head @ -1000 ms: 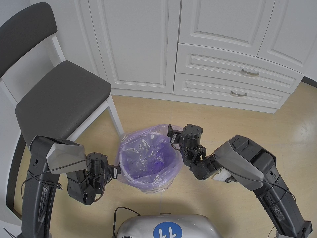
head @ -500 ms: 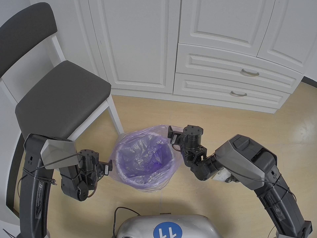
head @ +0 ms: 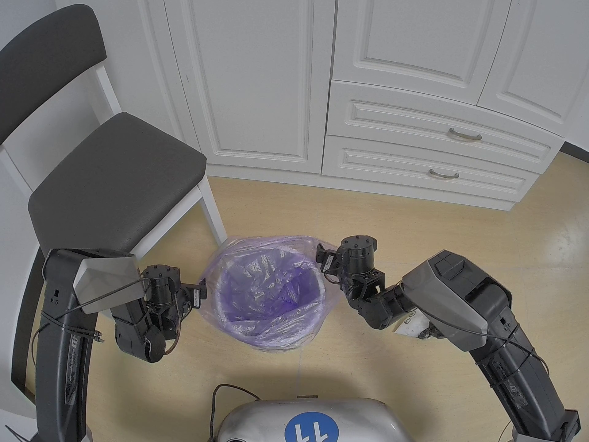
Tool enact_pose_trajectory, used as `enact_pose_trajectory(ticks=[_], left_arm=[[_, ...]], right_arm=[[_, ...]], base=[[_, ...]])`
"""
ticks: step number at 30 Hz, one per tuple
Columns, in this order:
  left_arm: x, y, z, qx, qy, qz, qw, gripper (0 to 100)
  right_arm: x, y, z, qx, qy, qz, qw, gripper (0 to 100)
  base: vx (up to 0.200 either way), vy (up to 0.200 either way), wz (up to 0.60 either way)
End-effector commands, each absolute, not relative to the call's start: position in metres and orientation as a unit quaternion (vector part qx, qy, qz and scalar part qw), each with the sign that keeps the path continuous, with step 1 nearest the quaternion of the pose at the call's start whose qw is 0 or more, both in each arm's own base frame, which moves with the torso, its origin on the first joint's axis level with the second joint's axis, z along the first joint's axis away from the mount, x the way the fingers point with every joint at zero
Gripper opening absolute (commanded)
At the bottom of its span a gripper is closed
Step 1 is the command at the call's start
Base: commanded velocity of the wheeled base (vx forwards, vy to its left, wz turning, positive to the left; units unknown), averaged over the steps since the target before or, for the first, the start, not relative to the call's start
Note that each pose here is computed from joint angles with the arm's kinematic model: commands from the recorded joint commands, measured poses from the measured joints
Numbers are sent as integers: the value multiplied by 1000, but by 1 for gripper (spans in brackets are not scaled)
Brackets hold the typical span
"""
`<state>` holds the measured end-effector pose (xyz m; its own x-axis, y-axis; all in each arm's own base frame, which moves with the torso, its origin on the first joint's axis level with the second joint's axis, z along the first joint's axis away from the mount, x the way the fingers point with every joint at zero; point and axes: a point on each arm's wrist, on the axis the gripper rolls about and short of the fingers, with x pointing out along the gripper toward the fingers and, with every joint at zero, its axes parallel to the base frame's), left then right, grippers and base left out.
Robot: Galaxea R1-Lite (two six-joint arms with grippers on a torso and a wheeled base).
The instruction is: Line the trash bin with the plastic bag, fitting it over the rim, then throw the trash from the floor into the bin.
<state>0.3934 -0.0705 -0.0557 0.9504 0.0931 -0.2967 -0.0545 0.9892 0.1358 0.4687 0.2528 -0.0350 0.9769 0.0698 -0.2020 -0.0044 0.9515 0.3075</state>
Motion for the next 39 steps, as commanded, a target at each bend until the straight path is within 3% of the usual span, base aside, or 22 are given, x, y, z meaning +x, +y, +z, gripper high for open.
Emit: enact_pose_trajectory(ticks=[1, 15, 31, 39], left_arm=[[400, -72, -55, 55, 141, 40, 988, 100], [414, -71, -84, 44, 156, 62, 985, 100], [394, -67, -75, 47, 197, 53, 978, 100], [350, -66, -33, 31, 222, -57, 973, 100]], right_arm=[[478, 243, -36, 172, 118, 16, 978, 100], [480, 235, -49, 179, 168, 18, 969, 100], [476, 232, -48, 166, 194, 10, 967, 100], [455, 220, -2, 122, 196, 19, 973, 100]], base=[[0, 0, 0], [0, 0, 0], [0, 0, 0], [0, 0, 0]])
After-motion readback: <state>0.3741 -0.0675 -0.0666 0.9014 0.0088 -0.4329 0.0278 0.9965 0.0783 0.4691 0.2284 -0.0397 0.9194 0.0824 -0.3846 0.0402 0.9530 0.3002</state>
